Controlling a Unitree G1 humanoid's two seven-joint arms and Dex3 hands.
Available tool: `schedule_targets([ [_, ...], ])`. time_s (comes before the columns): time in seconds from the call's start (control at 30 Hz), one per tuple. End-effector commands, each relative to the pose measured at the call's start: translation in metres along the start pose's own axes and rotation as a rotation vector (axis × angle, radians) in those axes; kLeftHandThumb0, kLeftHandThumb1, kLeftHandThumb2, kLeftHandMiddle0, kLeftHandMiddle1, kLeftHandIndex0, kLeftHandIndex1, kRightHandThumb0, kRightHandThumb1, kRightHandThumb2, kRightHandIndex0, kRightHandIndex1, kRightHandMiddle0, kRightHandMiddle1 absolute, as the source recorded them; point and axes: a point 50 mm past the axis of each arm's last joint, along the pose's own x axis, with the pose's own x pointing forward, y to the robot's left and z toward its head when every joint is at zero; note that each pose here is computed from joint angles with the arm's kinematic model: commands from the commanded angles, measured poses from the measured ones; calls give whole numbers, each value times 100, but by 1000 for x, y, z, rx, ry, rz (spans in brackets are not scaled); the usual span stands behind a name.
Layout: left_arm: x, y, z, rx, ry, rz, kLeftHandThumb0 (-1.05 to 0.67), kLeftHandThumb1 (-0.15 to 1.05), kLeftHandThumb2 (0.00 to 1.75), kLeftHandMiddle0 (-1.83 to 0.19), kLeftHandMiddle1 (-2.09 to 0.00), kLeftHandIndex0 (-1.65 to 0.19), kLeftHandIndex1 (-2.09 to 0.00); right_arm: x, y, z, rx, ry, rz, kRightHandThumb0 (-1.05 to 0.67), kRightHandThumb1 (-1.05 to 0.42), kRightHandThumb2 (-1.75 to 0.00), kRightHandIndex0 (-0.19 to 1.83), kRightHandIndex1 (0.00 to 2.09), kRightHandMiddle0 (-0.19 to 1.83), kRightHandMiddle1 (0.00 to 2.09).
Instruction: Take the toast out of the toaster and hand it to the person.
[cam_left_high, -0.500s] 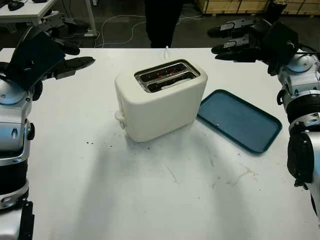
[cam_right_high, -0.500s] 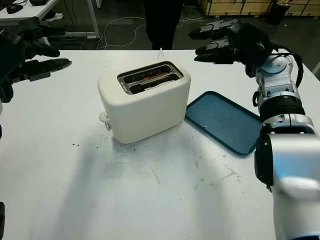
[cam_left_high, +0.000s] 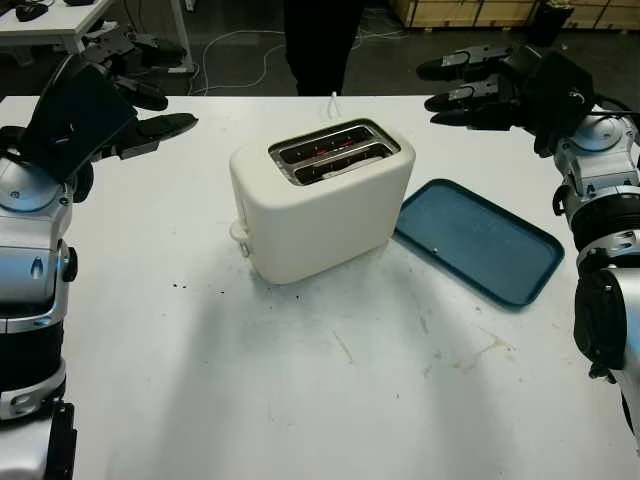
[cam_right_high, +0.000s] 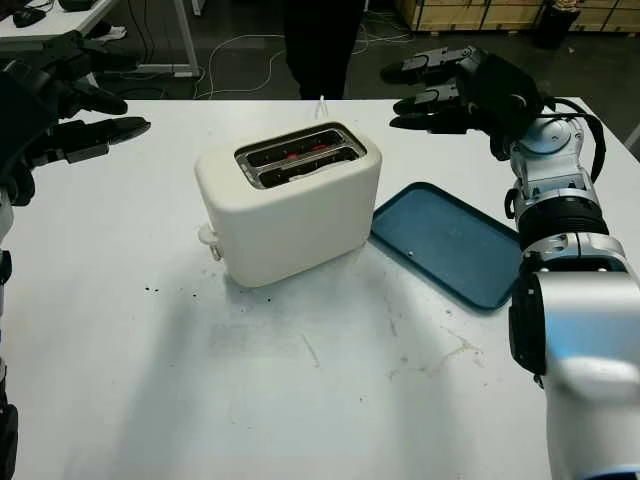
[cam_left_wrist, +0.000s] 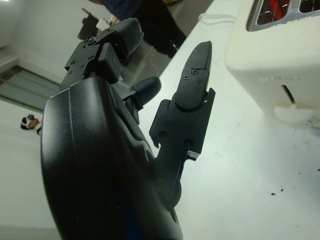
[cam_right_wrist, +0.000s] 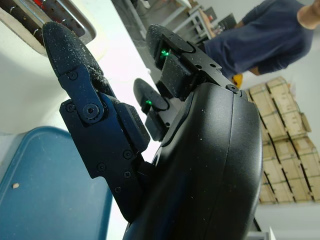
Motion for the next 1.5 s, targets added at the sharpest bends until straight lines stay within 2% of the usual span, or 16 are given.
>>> schedule_targets([
  [0.0,-2,-1,1,19,1,-2,-25,87,7,-3,-134,-16,-82,0,2,-2,-4,7,3,-81,-72,0,69,20,72,0],
  [0.33,-2,-4,-2,33,17,-18,-29,88,7,-4,-131,-16,-80,0,1,2,7,-27,-4,-84,-75,-1,69,22,72,0],
  [0.73,-2,-6,-6,24,32,-14,-28,89,7,-4,-128,-16,-78,-5,7,-13,64,-16,-62,-82,-77,0,65,27,72,1],
  [1.17,-8,-1,-10,1,40,15,-36,89,6,-4,-131,-17,-80,-9,2,-14,2,4,-88,-86,-80,-1,64,38,70,0],
  [1.47,-12,4,-13,4,50,28,-36,90,5,-5,-132,-16,-82,-14,-6,-12,-65,14,-91,-88,-82,-1,65,39,71,1],
])
